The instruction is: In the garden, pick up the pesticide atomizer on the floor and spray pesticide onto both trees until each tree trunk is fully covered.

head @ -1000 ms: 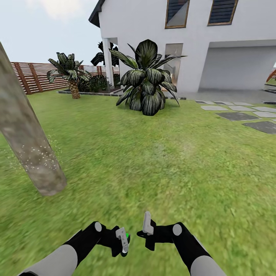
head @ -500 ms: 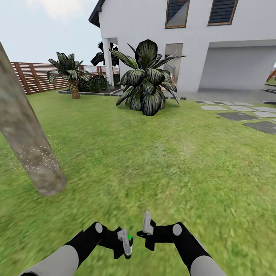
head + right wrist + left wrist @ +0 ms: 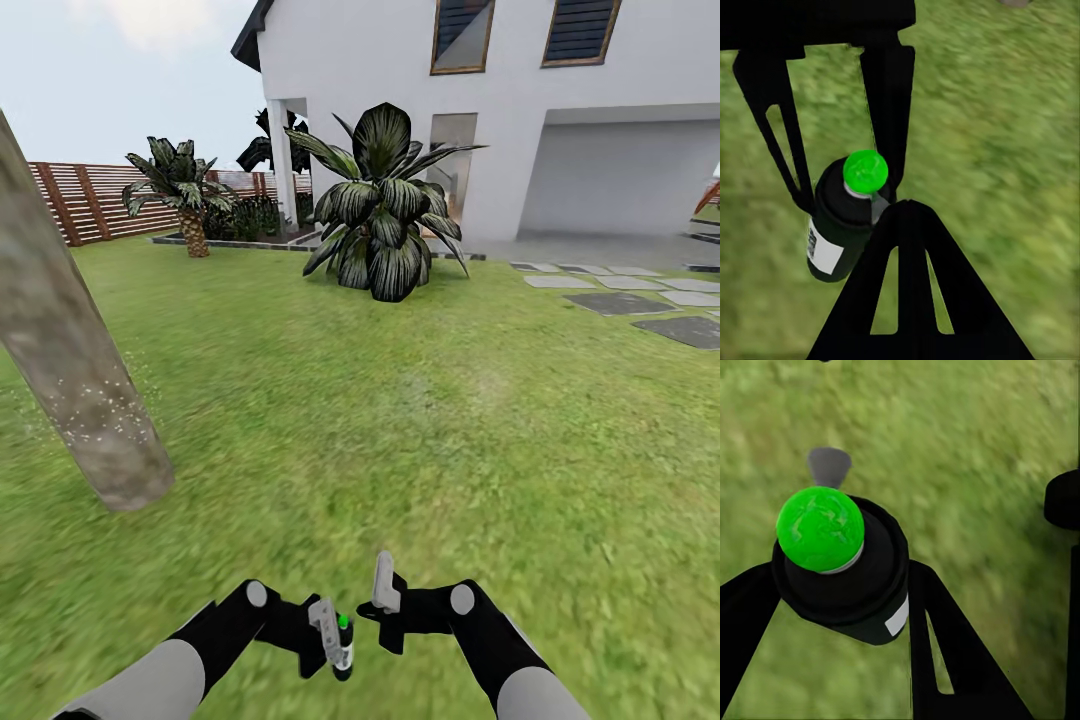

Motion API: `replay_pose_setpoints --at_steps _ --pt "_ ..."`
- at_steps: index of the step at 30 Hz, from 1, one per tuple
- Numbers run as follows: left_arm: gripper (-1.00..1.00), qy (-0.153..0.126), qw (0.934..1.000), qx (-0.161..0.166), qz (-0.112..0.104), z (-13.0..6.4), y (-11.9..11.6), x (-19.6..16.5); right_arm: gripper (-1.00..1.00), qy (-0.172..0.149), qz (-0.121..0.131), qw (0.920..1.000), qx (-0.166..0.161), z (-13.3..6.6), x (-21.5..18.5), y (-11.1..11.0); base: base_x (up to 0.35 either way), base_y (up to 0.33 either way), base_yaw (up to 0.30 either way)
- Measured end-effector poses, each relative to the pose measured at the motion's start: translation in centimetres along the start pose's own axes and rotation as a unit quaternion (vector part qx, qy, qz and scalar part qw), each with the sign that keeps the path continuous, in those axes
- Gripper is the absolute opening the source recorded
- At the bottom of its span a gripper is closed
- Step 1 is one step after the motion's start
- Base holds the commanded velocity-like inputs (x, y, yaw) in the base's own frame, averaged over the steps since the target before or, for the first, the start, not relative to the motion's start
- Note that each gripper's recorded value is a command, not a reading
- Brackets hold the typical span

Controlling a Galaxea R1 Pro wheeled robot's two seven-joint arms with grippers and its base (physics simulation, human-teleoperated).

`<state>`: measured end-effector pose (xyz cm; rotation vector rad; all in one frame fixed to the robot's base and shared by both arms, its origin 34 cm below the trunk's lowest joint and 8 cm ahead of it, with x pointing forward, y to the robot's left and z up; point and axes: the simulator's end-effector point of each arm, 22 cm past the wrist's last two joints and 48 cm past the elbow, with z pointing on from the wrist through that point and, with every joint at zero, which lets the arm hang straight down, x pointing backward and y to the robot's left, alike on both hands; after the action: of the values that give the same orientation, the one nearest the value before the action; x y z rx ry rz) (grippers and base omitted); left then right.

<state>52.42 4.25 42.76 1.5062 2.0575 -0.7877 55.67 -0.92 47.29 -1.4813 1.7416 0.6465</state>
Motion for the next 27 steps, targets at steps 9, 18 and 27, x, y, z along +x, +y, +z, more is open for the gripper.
replay_pose_setpoints --at_steps 9,18,27 --pt "-1.00 -0.010 0.9999 -0.004 -0.008 0.0 0.2 -0.5 -1.00 -0.001 0.000 1.0000 0.000 0.0 -0.1 0.0 0.000 0.000 0.000" --pt "-1.00 -0.012 0.9999 -0.004 -0.008 0.1 0.1 -0.6 -1.00 -0.001 0.000 1.0000 0.000 0.0 -0.1 0.0 0.000 0.000 0.000" --pt "-1.00 -0.019 0.9998 -0.001 -0.005 0.5 -0.2 -1.4 -1.00 -0.001 0.000 1.0000 0.000 0.0 -0.1 0.0 0.000 0.000 0.000"
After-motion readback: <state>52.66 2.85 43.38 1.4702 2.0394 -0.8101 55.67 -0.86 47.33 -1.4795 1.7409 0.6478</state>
